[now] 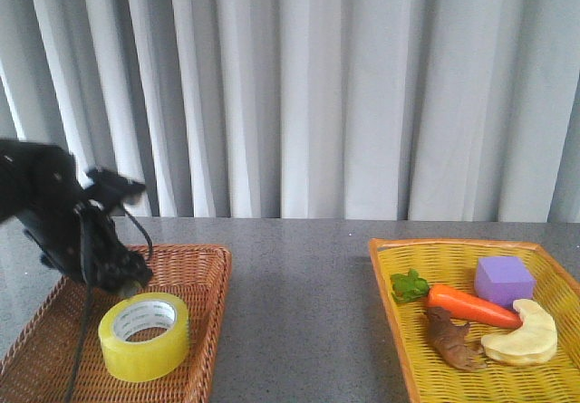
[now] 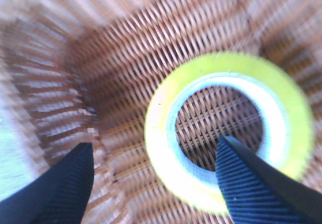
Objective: Transfer tape with both arms
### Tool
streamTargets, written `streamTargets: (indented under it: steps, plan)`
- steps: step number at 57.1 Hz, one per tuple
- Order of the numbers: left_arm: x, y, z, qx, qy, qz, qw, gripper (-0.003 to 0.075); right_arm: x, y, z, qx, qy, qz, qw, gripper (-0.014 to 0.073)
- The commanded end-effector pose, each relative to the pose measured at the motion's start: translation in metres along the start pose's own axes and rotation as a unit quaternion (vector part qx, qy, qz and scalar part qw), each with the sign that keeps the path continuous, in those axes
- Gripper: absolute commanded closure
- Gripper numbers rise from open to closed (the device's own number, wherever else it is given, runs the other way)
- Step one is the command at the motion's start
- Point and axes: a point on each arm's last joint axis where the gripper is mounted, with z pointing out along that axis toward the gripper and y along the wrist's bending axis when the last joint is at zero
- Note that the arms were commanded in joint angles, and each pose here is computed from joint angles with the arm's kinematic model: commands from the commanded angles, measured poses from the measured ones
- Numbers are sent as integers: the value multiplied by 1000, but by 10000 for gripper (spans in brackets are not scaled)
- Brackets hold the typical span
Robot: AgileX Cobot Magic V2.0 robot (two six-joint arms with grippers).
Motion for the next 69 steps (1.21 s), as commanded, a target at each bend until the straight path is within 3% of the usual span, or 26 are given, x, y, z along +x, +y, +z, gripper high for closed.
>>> streamTargets:
  steps: [1, 11, 22, 50, 69]
  plan:
    - [-3, 4, -84, -16, -106, -22, 994, 218, -12, -1, -5, 3, -43, -3, 999, 150]
    - [18, 0, -146, -9, -171, -33, 985, 218, -12, -1, -5, 3, -43, -3, 999, 150]
    - [70, -12, -175, 7, -216, -34, 976, 218, -12, -1, -5, 3, -43, -3, 999, 150]
    - [225, -42, -158, 0, -260, -40, 965, 218, -13, -1, -5, 2, -46, -3, 999, 150]
    - [269, -51, -140, -5, -304, -47, 952, 224, -13, -1, -5, 3, -47, -3, 999, 159]
